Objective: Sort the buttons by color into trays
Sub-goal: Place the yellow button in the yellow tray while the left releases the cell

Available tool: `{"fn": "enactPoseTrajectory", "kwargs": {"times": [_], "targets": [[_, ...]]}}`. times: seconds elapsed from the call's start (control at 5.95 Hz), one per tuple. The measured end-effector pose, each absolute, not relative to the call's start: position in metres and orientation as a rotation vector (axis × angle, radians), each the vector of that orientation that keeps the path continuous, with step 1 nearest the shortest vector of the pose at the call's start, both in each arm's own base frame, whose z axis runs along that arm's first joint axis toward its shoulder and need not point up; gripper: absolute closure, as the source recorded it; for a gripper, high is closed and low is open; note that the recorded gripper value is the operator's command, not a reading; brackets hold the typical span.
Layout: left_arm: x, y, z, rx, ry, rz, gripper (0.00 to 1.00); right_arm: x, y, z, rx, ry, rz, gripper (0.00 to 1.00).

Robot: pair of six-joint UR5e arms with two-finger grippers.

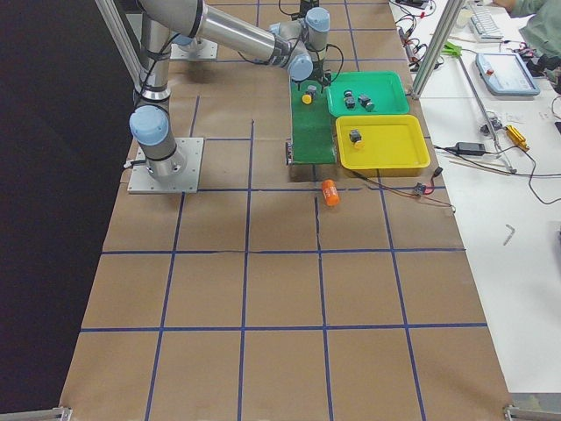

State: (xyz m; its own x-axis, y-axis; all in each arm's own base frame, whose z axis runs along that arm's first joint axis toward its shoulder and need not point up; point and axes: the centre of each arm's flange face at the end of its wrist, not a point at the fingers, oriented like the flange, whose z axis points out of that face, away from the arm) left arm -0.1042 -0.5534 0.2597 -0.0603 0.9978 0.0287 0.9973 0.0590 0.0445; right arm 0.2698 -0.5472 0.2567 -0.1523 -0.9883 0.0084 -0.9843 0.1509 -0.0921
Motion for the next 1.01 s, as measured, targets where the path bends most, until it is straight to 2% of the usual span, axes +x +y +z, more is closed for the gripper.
{"fn": "enactPoseTrajectory", "kwargs": {"times": [0.17, 0.34, 0.67, 0.84, 1.01], "targets": [[-0.104, -0.555, 0.267, 2.118, 2.298, 0.067, 0.02, 0.256, -0.552, 0.255, -2.017, 2.344, -0.114, 0.20], [-0.108, -0.559, 0.279, 2.044, 2.372, 0.062, 0.02, 0.232, -0.559, 0.253, -2.002, 2.358, -0.106, 0.57], [-0.127, -0.578, 0.344, 1.776, 2.663, 0.111, 0.02, 0.188, -0.557, 0.248, -2.047, 2.377, -0.027, 0.84], [-0.146, -0.585, 0.392, 1.531, 2.819, 0.103, 0.02, 0.175, -0.557, 0.251, -2.076, 2.375, -0.009, 0.92], [-0.163, -0.586, 0.433, 1.224, 2.963, 0.050, 0.01, 0.162, -0.557, 0.259, -2.098, 2.371, -0.001, 0.92]]}}
